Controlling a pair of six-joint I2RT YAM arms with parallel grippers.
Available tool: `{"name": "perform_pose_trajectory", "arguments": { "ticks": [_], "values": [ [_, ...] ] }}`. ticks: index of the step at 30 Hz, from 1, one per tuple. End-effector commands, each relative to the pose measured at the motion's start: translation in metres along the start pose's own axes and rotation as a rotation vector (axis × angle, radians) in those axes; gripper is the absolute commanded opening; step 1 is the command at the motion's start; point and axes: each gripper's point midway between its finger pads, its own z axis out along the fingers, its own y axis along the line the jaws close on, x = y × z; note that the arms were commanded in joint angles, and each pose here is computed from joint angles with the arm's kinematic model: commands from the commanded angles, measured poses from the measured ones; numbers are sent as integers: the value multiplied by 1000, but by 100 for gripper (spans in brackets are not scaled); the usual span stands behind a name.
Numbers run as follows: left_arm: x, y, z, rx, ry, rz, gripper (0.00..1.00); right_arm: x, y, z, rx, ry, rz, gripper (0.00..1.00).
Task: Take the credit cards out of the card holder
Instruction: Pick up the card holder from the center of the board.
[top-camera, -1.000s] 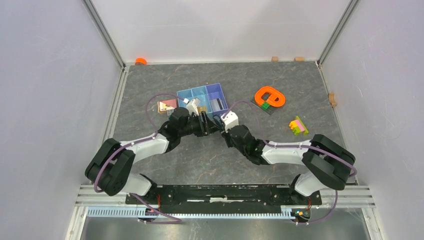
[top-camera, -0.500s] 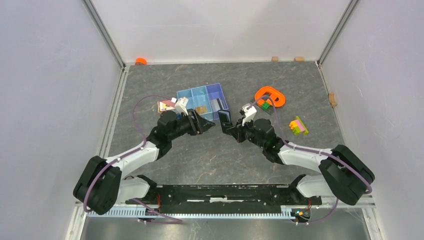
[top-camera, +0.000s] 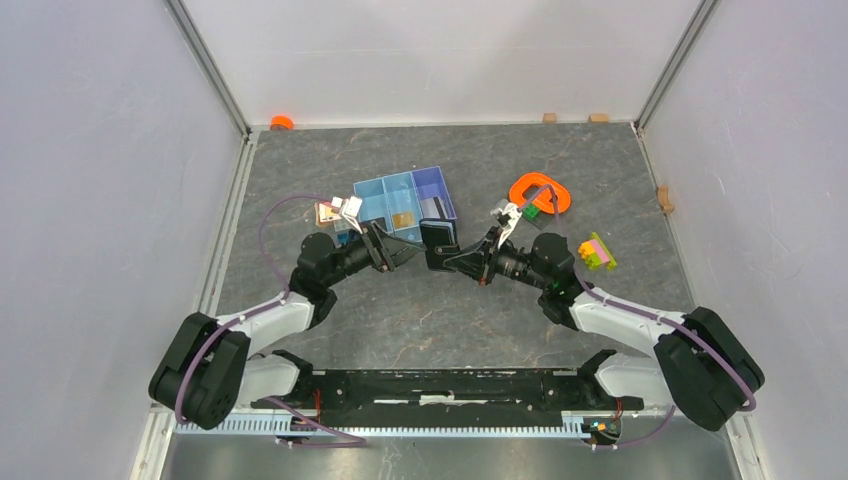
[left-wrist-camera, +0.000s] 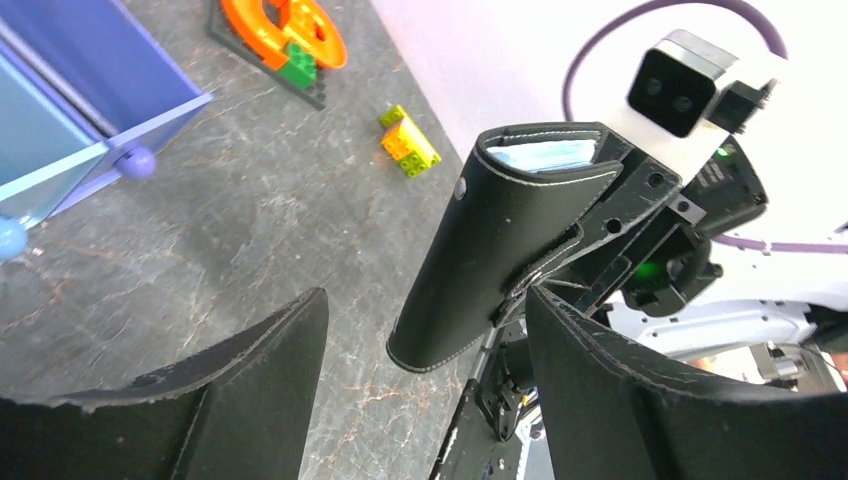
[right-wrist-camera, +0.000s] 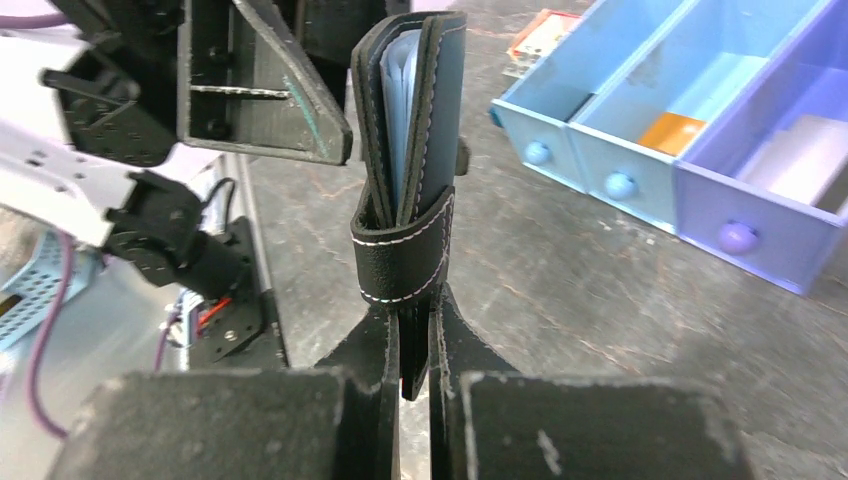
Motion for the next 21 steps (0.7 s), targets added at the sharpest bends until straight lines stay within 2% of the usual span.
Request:
{"name": "perform_pose_trajectory", "arguments": {
  "ticks": [1,5,10,16,19,21],
  "values": [
    [-15,-40,-8,160,-53,75,79,-28,42,-5,-207,-73,-18,0],
    [-15,-44,-8,180,-51,83,77,-30,58,-5,-302,-73,6,0],
    [-12,-53,-8,237,-33,74,66,-22,53,0,-299,-44,36,1],
    [-6,-59,-2,285,7,53,59,-15,47,5,-291,-21,56,5],
    [-4,-59,0,293,20,45,42,-14,43,5,-277,-18,59,9],
    [-4,-60,1,294,23,43,29,-13,38,5,-251,-18,55,21]
  ]
}}
